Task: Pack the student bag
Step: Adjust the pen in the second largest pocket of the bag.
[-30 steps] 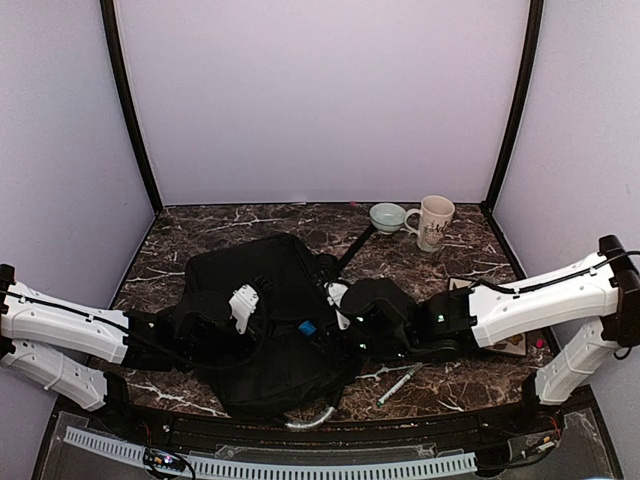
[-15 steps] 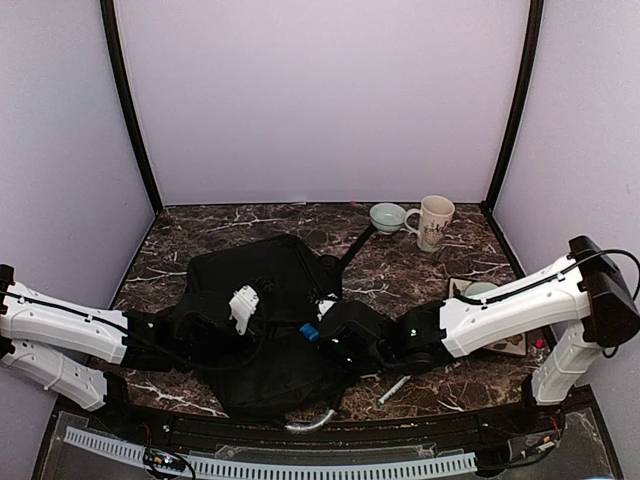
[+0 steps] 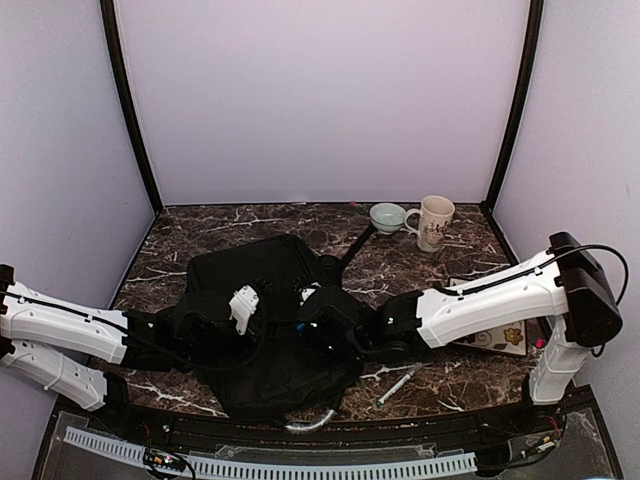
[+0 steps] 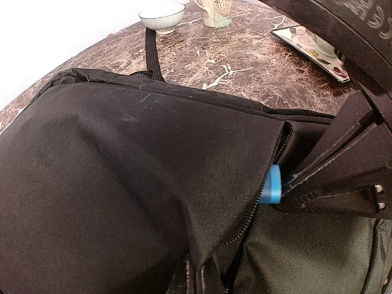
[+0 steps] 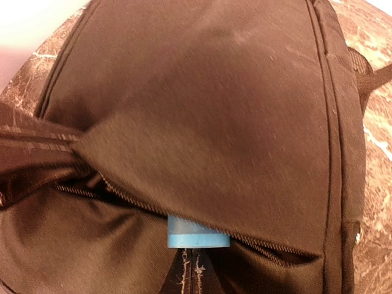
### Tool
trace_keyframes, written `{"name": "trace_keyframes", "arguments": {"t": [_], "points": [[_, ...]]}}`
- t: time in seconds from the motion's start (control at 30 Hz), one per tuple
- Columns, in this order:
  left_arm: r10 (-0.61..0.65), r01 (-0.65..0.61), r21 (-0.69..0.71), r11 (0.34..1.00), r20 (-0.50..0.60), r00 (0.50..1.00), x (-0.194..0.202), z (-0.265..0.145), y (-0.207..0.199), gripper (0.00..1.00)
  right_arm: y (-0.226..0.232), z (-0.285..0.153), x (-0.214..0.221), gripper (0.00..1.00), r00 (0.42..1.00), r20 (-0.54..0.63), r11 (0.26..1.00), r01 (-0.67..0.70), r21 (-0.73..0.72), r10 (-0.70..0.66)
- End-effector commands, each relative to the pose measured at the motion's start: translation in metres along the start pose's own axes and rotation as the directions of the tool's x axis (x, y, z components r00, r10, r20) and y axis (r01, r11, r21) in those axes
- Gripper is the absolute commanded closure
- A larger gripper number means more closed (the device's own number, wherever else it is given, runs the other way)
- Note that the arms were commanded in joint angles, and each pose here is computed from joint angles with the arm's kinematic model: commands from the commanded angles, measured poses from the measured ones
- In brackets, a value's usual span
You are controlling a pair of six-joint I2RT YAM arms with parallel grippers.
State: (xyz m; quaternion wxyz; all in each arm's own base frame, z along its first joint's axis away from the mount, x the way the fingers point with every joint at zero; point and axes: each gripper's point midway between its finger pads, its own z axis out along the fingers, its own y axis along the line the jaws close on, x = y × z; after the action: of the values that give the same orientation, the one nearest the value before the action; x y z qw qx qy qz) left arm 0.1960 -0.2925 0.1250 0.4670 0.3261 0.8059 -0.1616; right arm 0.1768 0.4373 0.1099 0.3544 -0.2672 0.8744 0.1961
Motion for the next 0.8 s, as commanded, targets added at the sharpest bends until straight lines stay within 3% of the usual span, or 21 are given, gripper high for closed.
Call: {"name": "trace_keyframes", "arguments": {"t": [0.0, 0.53, 0.77], "points": [[-0.035, 0.028, 0.103, 0.994, 0.069, 0.997, -0.019, -0.009, -0.02, 1.0, 0.003, 0.006, -0.019, 0.98, 0.999, 0.033, 1.0, -0.012, -0.018, 0.012], [-0.053, 0.036, 0.182, 0.983, 0.093, 0.994, -0.027, -0.013, -0.035, 1.0, -0.001, 0.018, -0.047, 0.98, 0.986, 0.119, 0.986, -0.099, -0.137, 0.115], [-0.139, 0.13, 0.109, 0.986, 0.083, 0.987, -0.031, -0.006, -0.024, 1.0, -0.005, 0.008, -0.039, 0.95, 0.984, 0.115, 0.978, -0.116, -0.172, 0.137]]}}
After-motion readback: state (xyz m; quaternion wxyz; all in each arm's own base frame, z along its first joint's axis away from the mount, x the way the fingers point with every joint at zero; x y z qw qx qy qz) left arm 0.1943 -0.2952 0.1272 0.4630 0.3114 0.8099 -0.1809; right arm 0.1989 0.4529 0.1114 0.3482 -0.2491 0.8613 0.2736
